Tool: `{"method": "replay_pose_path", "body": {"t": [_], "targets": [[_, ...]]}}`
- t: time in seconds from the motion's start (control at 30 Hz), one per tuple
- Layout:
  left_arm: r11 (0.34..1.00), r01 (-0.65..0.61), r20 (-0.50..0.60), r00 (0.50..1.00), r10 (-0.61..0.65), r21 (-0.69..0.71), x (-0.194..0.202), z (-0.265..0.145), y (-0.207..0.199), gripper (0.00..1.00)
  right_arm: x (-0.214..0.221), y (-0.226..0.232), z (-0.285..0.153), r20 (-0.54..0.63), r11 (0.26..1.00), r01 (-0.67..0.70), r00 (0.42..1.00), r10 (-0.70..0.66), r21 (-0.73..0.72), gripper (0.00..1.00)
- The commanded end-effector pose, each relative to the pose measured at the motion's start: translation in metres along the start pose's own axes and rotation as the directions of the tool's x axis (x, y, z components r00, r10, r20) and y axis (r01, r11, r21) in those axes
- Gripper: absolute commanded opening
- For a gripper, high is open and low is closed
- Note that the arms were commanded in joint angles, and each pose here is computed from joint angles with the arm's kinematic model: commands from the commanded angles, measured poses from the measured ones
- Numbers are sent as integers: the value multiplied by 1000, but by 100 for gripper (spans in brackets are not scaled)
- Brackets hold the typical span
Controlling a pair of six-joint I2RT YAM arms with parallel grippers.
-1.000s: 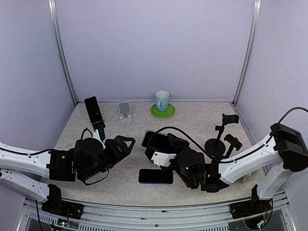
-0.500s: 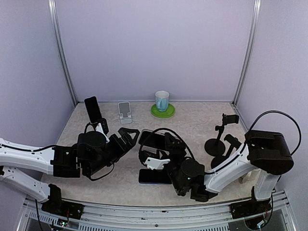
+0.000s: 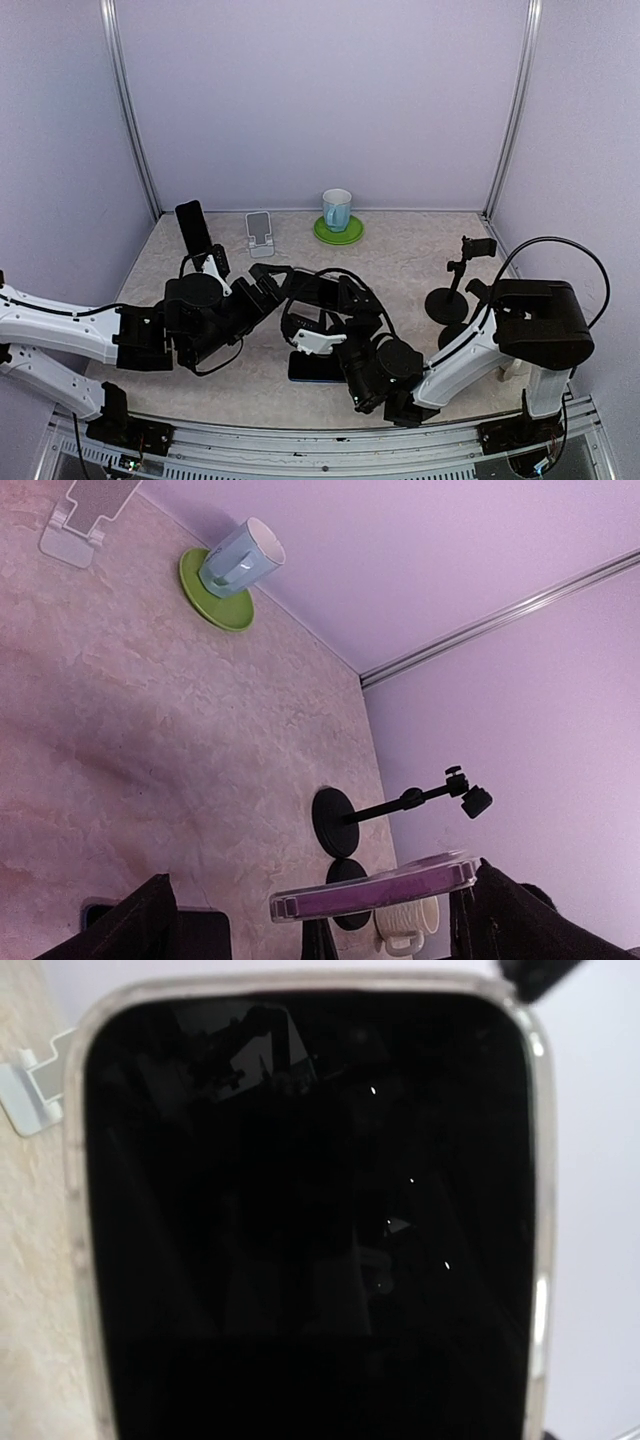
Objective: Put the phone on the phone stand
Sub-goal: Pass from the right arm to the left
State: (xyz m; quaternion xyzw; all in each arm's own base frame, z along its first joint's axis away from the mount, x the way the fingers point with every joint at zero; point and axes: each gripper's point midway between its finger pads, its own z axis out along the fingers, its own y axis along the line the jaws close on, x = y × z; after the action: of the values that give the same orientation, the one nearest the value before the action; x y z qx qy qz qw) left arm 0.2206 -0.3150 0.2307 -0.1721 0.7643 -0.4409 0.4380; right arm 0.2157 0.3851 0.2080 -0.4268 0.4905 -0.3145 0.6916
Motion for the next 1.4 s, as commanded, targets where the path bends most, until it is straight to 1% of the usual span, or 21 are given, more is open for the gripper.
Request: {"method": "replay_pose_path", "body": {"t": [0.0, 0.27, 0.53, 0.67, 0.97, 1.17, 1.37], "targets": [[998, 12, 45, 999, -16, 69, -12, -3, -12, 99, -16, -18, -1, 27, 990, -142, 990, 142, 13, 42], [997, 9, 14, 1000, -10, 76, -2, 4, -14, 99, -20, -13, -2, 32, 989, -151, 988, 151, -8, 42], [996, 40, -23, 999, -39, 74, 4, 12, -10, 99, -24, -12, -4, 45, 991, -134, 990, 133, 21, 43], [995, 54, -25, 998, -52, 82, 3, 14, -9, 99, -26, -9, -4, 49, 991, -130, 990, 129, 19, 43], [990, 84, -70, 995, -76, 113, 13, 20, -13, 99, -31, -5, -4, 57, 992, -128, 990, 127, 14, 44], [988, 94, -75, 994, -85, 123, 13, 20, -14, 99, -30, -3, -4, 55, 992, -127, 990, 126, 14, 45], [986, 104, -82, 992, -94, 127, 14, 18, -15, 97, -29, -1, -5, 54, 993, -113, 992, 112, 19, 45]]}}
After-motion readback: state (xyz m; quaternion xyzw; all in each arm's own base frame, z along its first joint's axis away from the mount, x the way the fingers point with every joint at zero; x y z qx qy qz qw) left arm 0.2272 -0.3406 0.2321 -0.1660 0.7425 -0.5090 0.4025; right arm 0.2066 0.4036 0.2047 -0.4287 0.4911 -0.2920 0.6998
